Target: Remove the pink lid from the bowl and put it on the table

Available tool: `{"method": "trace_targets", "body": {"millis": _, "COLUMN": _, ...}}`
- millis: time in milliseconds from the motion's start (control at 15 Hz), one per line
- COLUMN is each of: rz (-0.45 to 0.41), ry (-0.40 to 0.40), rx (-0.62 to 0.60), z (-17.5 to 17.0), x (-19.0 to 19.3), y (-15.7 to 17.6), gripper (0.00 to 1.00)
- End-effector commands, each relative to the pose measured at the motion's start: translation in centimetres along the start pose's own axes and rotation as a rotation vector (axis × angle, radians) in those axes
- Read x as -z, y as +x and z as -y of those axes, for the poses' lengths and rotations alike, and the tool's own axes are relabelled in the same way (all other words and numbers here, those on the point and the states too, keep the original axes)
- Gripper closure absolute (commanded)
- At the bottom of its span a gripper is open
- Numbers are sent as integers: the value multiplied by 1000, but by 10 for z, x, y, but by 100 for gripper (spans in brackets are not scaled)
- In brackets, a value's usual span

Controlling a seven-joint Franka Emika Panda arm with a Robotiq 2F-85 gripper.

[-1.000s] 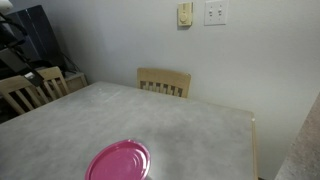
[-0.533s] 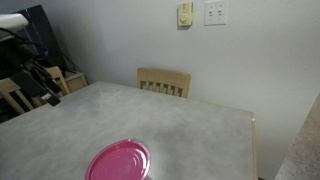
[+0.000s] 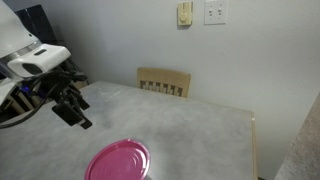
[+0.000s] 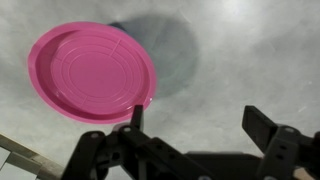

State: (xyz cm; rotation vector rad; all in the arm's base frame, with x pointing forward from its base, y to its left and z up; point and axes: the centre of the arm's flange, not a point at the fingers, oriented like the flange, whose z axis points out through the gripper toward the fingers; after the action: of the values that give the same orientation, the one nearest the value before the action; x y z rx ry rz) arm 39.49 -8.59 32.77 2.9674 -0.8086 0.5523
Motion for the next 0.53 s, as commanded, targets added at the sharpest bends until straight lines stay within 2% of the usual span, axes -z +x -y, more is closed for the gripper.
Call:
{"method": "trace_targets", "body": {"millis": 0, "rz": 0, "ry": 0, "rx": 1, "z": 0, "x": 0, "y": 0, "gripper": 0}}
{"method": "trace_targets", "body": {"millis": 333, "rz": -12, "ry": -4, "rx": -4, "z": 2, "x": 5, "y": 2, "gripper": 0}}
{"method": "trace_targets", "body": {"millis": 467, "rz": 17, "ry": -4, "rx": -31, "z": 2, "x": 11, "y": 5, "gripper": 0}}
